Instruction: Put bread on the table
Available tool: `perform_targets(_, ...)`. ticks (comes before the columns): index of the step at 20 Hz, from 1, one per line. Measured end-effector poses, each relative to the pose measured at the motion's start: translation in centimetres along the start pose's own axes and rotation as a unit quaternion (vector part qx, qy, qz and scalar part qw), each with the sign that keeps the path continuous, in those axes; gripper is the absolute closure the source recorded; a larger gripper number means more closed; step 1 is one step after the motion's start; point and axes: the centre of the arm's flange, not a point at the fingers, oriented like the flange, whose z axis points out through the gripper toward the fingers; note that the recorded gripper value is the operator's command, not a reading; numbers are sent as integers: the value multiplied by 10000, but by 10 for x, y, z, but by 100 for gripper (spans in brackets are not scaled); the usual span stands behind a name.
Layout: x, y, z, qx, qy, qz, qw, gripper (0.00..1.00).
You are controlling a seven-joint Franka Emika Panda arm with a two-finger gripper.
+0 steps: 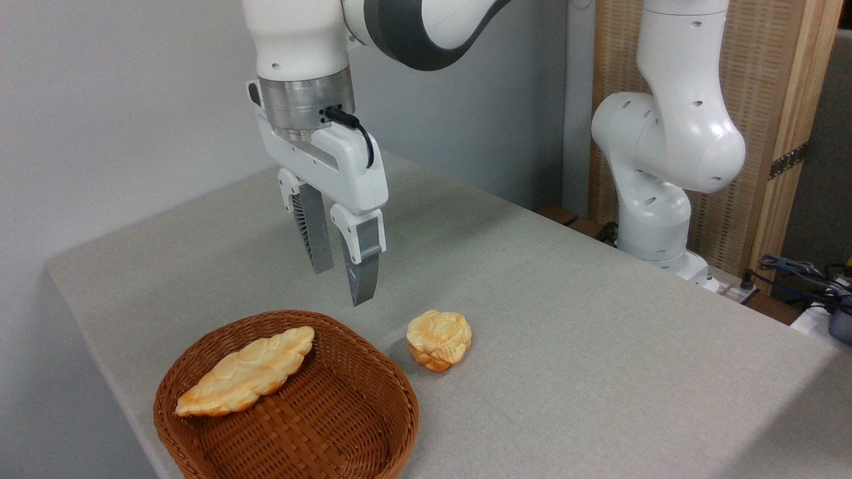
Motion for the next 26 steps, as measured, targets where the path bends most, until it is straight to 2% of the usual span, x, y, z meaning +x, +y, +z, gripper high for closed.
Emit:
perform_targets(10,0,-1,-1,12,13,-5,10000,0)
perform_targets(15,-1,-9,-18,132,154,-62,9998,0)
perform_targets(22,1,-8,-17,126,146,-49,9998,0)
perform_targets(26,10,-16,-7,316,355,-58,9989,0)
